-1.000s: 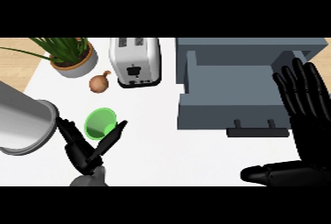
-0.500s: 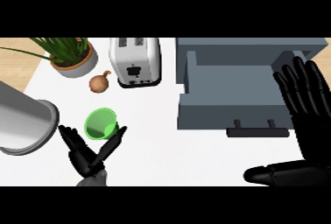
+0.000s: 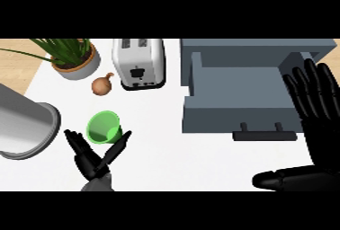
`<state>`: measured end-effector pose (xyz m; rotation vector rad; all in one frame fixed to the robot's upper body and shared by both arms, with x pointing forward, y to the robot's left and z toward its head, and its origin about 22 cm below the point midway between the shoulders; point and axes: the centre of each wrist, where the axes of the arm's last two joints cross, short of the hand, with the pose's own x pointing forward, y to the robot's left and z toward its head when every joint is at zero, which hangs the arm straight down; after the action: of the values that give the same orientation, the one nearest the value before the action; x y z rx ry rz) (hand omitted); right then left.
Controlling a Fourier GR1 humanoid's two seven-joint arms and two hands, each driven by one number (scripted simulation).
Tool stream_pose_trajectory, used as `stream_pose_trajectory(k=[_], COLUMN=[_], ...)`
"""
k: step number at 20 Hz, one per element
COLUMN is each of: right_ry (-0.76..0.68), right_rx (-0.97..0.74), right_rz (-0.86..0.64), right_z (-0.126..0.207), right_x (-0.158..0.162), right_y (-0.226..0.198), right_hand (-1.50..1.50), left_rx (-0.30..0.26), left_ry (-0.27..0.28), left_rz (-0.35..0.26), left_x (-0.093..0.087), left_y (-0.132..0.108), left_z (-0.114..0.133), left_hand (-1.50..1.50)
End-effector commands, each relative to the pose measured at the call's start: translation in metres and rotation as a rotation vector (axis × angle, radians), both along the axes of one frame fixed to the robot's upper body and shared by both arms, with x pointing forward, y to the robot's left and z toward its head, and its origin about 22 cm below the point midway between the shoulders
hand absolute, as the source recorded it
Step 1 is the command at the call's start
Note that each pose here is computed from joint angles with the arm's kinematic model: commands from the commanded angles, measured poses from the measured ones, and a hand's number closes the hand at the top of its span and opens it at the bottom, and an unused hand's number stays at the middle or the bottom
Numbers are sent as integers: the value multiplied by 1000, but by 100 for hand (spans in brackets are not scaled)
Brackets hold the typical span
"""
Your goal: Pick up the cup, place it into the drawer and close the drawer
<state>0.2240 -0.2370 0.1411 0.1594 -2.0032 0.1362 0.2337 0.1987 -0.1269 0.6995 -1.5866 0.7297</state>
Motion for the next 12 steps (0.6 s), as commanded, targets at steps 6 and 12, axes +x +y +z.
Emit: stream_pose_trajectory(k=[6, 12], right_ry=[-1, -8], right_rx=[7, 4], right_rz=[4, 16], right_z=[-4, -1], right_x=[1, -6], right_y=[6, 5], right_hand=[-150, -150], left_rx=[-7, -39], left_ry=[-73, -96], left_rz=[-18, -12], left_x=[15, 34], left_y=[6, 9], left_z=[-5, -14], left_hand=[-150, -150])
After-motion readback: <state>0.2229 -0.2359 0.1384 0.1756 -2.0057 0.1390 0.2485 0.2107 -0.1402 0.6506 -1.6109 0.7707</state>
